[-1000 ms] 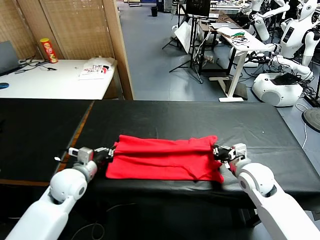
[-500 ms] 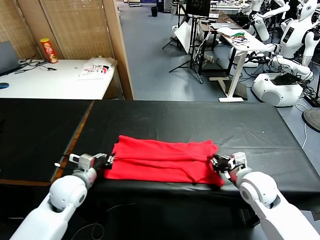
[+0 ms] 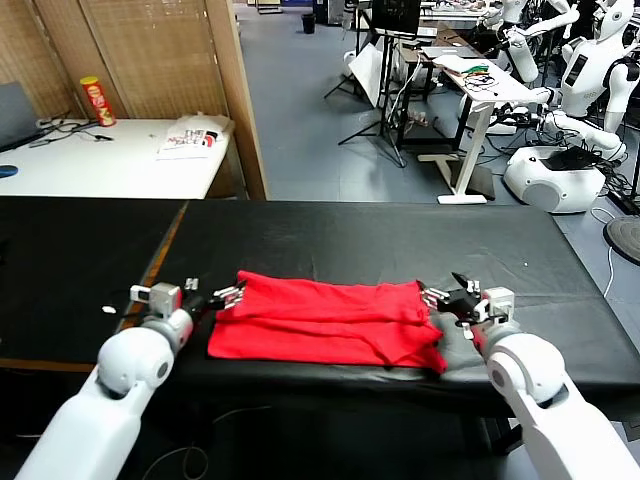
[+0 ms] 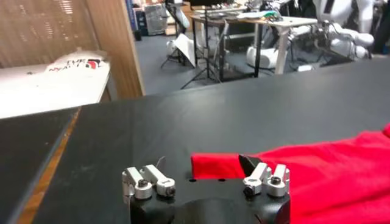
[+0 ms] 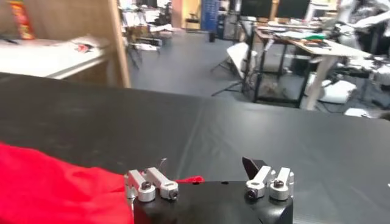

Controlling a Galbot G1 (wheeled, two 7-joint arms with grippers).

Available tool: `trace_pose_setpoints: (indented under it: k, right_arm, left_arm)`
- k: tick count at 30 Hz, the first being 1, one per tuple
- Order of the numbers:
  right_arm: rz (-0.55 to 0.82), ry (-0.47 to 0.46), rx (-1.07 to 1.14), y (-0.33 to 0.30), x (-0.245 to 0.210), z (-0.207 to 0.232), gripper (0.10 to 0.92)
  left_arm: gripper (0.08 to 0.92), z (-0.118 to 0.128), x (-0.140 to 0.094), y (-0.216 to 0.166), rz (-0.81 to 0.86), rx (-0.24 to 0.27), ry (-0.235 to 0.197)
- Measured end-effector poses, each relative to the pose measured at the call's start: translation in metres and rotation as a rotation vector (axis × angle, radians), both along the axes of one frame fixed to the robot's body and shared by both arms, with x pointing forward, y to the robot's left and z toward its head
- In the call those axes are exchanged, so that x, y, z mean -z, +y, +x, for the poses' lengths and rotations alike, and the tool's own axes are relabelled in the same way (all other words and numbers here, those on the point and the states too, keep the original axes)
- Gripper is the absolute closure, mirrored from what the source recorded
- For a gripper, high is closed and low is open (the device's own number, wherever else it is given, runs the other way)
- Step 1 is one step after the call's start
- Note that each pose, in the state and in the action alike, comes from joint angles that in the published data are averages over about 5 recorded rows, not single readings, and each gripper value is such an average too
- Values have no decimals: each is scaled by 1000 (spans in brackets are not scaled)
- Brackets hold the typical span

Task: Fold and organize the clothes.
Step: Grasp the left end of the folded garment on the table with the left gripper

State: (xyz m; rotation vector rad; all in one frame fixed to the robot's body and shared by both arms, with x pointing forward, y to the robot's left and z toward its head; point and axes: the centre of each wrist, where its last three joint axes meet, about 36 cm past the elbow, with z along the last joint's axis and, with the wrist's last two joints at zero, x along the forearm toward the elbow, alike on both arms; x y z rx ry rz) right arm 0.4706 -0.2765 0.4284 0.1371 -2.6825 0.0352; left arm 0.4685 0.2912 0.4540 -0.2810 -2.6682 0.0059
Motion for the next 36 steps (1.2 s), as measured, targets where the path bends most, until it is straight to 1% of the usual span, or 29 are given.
trace_pose_setpoints:
  k: [5, 7, 8, 9, 11, 12, 14, 15, 16, 18, 19, 21, 23, 25, 28, 30, 31, 33, 34, 35, 36]
  right_arm:
    - [18, 23, 8, 7, 15, 7, 226]
    - [21, 28, 6, 10, 20, 9, 255]
    - [23, 30, 4, 11, 22, 10, 286]
    - [25, 32, 3, 13, 24, 10, 334]
    - [29, 34, 3, 16, 28, 10, 430]
    - [30, 33, 4, 17, 30, 10, 496]
    - [28, 28, 8, 21, 34, 9, 596]
    - [25, 24, 11, 22, 36, 8, 662]
    - [21, 19, 16, 24, 38, 7, 712]
    - [15, 8, 29, 28, 41, 5, 811]
    - [13, 3, 36, 30, 42, 4, 845]
    - [14, -5, 47, 33, 44, 1, 870]
    - [19, -10, 51, 35, 45, -1, 865]
    - [25, -13, 47, 35, 45, -3, 866]
    - [34, -17, 31, 33, 44, -5, 870]
    - [36, -20, 23, 31, 43, -6, 853]
    - [36, -22, 20, 30, 41, -7, 827]
    - [33, -26, 18, 27, 39, -10, 744]
    - [29, -30, 17, 25, 37, -12, 694]
    - [26, -34, 17, 22, 35, -14, 627]
    - [22, -40, 17, 20, 32, -16, 577]
  left_arm:
    - [201, 17, 14, -7, -56, -19, 28]
    - [201, 22, 20, -8, -75, -26, 39]
    - [207, 24, 23, -9, -84, -29, 46]
    - [212, 25, 26, -9, -92, -32, 52]
    - [254, 28, 31, -9, -94, -40, 62]
    - [292, 28, 34, -8, -89, -45, 65]
    - [390, 29, 39, -7, -65, -55, 62]
    - [441, 29, 41, -7, -49, -60, 57]
    - [508, 29, 43, -7, -31, -65, 49]
    - [608, 29, 49, -8, 7, -75, 29]
    - [675, 28, 51, -8, 25, -78, 19]
    - [773, 26, 54, -10, 57, -83, 0]
    - [847, 24, 56, -13, 80, -86, -17]
    - [873, 23, 57, -16, 93, -89, -30]
    - [874, 23, 55, -19, 97, -89, -43]
    - [874, 22, 54, -20, 95, -86, -46]
    - [874, 21, 53, -20, 94, -84, -47]
    - [873, 19, 51, -20, 94, -82, -49]
    - [858, 18, 50, -20, 96, -82, -52]
    - [843, 18, 49, -20, 101, -82, -57]
    - [811, 17, 48, -19, 107, -84, -62]
